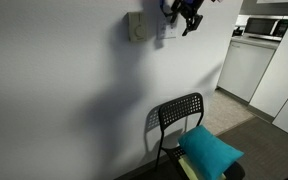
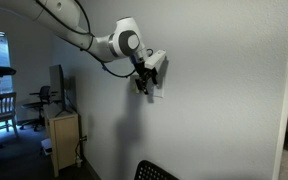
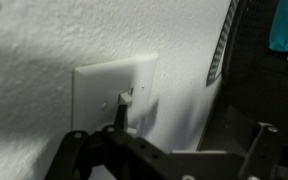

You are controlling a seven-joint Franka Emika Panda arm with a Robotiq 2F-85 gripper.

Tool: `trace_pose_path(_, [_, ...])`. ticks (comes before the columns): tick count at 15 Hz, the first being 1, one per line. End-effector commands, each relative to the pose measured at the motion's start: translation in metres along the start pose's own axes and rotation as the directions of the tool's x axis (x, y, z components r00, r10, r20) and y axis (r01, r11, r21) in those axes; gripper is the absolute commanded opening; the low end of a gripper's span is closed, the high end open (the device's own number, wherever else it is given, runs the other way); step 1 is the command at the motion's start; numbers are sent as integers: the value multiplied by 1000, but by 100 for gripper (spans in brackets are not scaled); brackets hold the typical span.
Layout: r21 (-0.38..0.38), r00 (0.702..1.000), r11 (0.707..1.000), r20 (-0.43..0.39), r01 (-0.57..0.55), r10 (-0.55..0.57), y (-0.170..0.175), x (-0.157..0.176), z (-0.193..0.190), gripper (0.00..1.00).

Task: Pull down the switch on the right

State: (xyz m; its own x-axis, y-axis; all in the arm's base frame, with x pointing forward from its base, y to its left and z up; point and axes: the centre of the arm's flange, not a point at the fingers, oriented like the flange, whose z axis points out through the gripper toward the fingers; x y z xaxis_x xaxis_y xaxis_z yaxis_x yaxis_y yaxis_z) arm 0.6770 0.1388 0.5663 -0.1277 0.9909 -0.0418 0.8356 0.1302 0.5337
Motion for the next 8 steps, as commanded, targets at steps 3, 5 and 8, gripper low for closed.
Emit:
trace_pose_path(3, [-23, 1000, 999, -2, -28, 27, 12, -12, 7, 100])
trace_pose_path(5, [-4, 999, 999, -7, -49, 49, 9, -13, 13, 100])
trace_pose_path(8, [50, 995, 994, -14, -94, 95, 3, -14, 24, 100])
